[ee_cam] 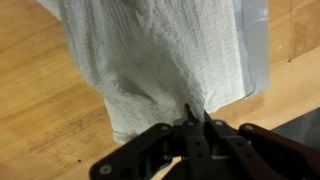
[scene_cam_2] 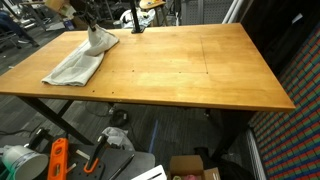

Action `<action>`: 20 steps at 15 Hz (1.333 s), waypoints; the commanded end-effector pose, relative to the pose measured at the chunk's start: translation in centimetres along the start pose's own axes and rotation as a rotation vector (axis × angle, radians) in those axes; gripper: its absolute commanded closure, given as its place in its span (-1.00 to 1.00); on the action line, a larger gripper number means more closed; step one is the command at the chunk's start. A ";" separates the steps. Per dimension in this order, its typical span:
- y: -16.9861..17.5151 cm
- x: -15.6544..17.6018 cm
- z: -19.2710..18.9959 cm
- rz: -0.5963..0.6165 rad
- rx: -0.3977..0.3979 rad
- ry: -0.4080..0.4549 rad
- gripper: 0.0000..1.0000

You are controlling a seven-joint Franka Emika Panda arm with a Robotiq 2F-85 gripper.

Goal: Fold the towel in half from right to left

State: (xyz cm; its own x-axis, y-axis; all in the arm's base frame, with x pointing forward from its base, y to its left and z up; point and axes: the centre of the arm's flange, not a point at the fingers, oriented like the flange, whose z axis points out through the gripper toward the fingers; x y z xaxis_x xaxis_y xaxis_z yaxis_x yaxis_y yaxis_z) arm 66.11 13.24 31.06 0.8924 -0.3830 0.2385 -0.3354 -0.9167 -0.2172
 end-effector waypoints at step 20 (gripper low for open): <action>-4.5 -2.9 -0.4 0.011 0.100 0.000 0.94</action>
State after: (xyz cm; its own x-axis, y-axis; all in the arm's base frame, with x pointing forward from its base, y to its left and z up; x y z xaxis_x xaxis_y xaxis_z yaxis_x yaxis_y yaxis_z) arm 64.90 18.25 31.66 0.8907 -0.3911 0.2315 -0.3117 -0.8964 -0.3151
